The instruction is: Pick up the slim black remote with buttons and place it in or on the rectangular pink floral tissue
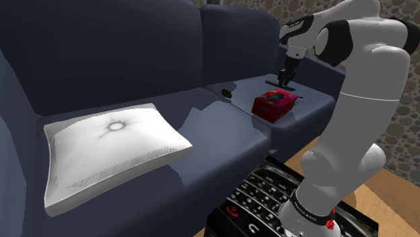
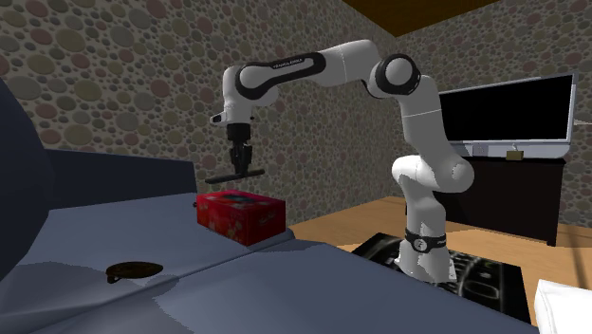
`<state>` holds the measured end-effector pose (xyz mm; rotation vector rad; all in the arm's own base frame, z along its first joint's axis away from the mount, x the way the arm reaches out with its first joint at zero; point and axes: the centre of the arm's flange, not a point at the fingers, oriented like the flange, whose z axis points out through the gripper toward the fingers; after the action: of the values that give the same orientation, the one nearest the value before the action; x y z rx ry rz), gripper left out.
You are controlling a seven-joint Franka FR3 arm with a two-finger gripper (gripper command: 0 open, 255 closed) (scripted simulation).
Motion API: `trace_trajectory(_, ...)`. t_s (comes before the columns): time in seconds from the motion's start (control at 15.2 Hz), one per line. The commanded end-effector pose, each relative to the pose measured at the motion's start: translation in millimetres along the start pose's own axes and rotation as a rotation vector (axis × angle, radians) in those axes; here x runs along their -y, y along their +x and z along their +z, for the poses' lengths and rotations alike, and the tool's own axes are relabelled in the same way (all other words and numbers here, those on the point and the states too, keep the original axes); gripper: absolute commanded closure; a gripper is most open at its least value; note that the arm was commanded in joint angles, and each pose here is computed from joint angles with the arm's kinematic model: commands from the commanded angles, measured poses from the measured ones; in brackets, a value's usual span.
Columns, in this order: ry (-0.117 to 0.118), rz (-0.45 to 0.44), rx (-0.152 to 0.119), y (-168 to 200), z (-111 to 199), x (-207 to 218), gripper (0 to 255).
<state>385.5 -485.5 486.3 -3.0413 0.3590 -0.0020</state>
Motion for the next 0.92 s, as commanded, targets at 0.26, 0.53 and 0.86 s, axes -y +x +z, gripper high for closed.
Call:
trace_trajectory(0.26, 0.0, -0.002, 0.0, -11, 27, -13, 255)
trace_trajectory(0.53, 0.0, -0.002, 0.0, -10, 48, -14, 255)
trace_trajectory(0.86, 0.0, -0.002, 0.0, -10, 61, -15, 255)
